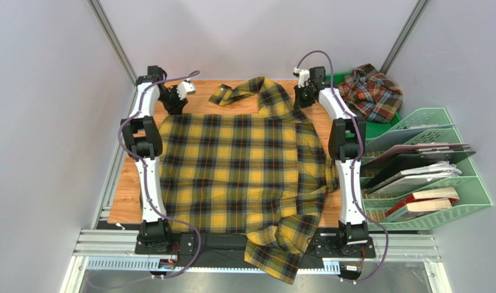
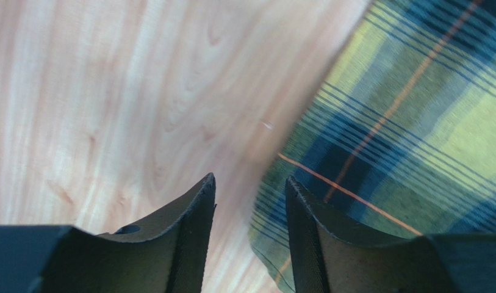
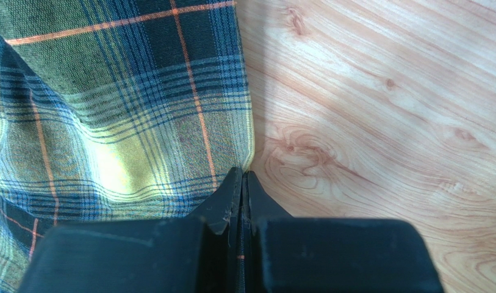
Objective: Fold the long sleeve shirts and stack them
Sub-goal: Fold the shirt
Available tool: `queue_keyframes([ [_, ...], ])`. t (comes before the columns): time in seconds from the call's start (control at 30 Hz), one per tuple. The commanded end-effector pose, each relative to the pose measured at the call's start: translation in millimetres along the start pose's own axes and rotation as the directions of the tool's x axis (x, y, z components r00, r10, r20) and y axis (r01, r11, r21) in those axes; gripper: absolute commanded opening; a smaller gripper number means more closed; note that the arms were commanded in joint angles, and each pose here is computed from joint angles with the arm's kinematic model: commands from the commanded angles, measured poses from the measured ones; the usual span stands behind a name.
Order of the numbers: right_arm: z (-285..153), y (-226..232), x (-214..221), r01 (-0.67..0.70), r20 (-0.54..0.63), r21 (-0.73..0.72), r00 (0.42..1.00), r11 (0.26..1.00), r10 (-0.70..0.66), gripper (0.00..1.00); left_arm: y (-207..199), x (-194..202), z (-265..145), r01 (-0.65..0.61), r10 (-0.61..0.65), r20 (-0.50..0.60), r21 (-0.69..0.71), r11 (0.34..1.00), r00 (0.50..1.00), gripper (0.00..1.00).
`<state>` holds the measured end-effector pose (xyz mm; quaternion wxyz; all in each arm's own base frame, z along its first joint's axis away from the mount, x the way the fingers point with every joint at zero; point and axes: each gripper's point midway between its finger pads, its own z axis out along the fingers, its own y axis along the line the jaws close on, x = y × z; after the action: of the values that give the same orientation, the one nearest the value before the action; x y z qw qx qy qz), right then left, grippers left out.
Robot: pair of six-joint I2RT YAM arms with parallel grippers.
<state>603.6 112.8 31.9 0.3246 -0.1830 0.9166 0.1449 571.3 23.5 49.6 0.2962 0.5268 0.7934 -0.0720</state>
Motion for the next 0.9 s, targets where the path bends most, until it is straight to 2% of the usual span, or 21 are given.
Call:
queue_keyframes([
  [0.0,-1,-1,-22,0.062,0.064,0.017,0.996,0.998,-0.063,0.0,-7,1,-18,-0.09,0.091,-0.021,0.039,0.995,0.996,0.54],
  [0.17,1,1,-22,0.08,0.061,0.017,0.995,0.997,-0.08,0.0,-12,35,-1,-0.104,0.114,-0.132,0.082,0.991,0.985,0.52],
  [0.33,1,3,-29,0.118,0.079,0.024,0.99,0.993,-0.119,0.0,-14,48,5,-0.097,0.112,-0.171,0.097,0.991,0.979,0.31],
  [0.47,-13,7,-50,0.152,0.121,0.032,0.98,0.988,-0.154,0.0,-14,35,-6,-0.1,0.112,-0.139,0.09,0.991,0.984,0.16],
  [0.5,-16,7,-53,0.155,0.128,0.034,0.979,0.987,-0.158,0.0,-14,30,-8,-0.101,0.112,-0.127,0.087,0.991,0.986,0.07],
  [0.57,-27,9,-62,0.169,0.149,0.042,0.974,0.985,-0.174,0.0,-10,21,-18,-0.105,0.112,-0.103,0.064,0.992,0.988,0.02],
  [0.87,-80,27,-91,0.184,0.21,0.03,0.96,0.982,-0.186,0.0,11,-11,-57,-0.106,0.105,-0.028,-0.068,0.992,0.994,0.0],
])
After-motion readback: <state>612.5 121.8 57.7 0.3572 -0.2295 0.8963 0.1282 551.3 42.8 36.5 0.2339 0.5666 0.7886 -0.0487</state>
